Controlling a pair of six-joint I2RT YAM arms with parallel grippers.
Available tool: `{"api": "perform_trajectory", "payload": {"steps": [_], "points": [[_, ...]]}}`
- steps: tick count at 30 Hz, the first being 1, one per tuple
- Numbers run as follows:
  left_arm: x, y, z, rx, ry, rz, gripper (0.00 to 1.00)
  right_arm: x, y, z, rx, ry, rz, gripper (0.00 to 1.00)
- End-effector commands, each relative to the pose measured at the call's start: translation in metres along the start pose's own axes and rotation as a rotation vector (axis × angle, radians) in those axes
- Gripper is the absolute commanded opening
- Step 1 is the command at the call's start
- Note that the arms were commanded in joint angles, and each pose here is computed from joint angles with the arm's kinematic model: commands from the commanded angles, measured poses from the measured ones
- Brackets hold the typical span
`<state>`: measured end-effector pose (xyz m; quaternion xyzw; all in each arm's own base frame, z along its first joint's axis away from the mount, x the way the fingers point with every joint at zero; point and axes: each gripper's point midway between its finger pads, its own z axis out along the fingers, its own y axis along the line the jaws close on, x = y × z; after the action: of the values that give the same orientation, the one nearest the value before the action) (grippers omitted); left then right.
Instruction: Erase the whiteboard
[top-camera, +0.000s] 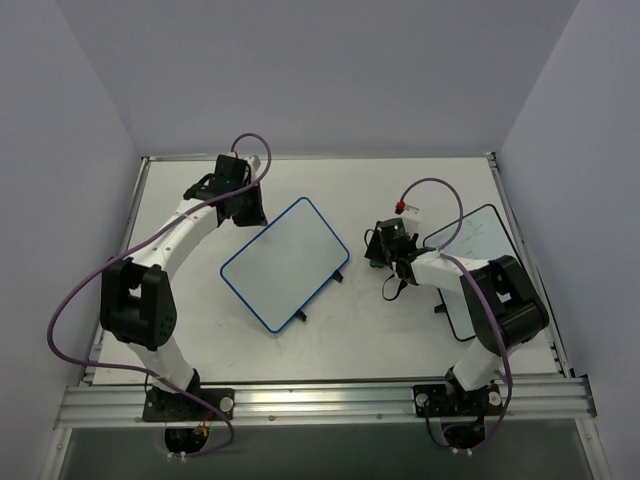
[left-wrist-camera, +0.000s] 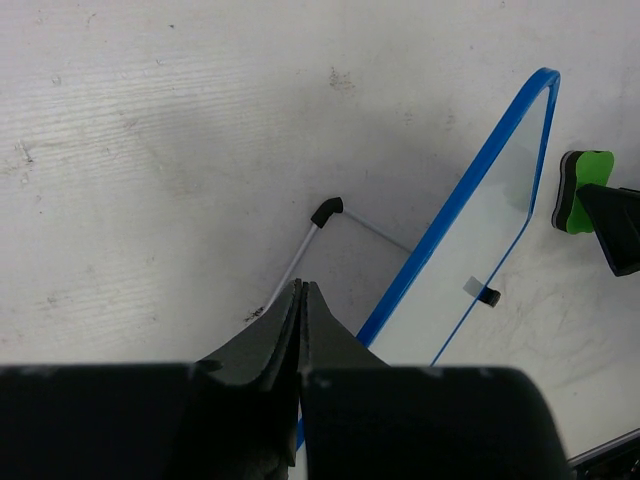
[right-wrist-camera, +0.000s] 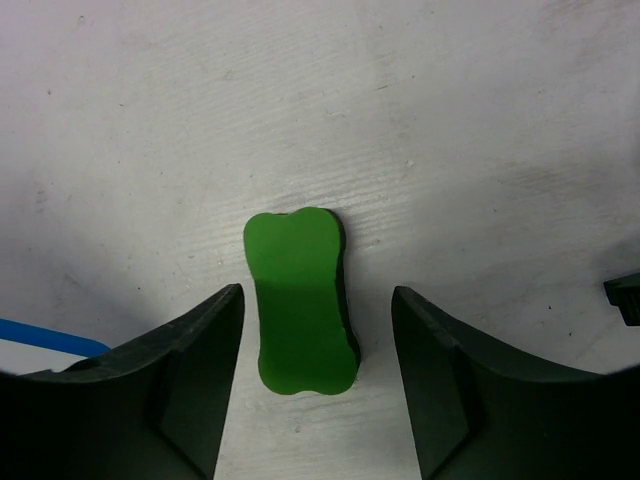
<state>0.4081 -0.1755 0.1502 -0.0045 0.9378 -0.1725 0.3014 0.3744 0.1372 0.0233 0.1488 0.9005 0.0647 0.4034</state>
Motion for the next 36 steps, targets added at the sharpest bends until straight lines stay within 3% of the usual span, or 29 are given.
{"api": "perform_trajectory", "payload": {"steps": [1, 6, 14, 24, 30, 36], "points": [[-0.026, -0.012, -0.024, 0.047, -0.077, 0.000, 0.08, -0.008, 0.000, -0.004, -0.004, -0.025, 0.005, 0.59], [-0.029, -0.013, -0.026, 0.051, -0.090, -0.003, 0.11, -0.009, -0.001, -0.007, -0.005, -0.032, 0.008, 0.73], [-0.037, -0.008, -0.033, 0.048, -0.131, -0.023, 0.13, -0.019, 0.009, -0.017, -0.042, -0.051, 0.004, 0.84], [-0.065, 0.018, -0.062, 0.042, -0.220, -0.100, 0.20, -0.063, 0.024, -0.059, -0.112, -0.153, 0.022, 1.00], [-0.084, 0.022, -0.119, 0.023, -0.355, -0.103, 0.36, -0.106, 0.039, -0.115, -0.222, -0.257, 0.039, 1.00], [-0.077, 0.003, -0.184, 0.101, -0.477, -0.091, 0.39, -0.129, 0.052, -0.174, -0.372, -0.342, 0.069, 1.00]]}}
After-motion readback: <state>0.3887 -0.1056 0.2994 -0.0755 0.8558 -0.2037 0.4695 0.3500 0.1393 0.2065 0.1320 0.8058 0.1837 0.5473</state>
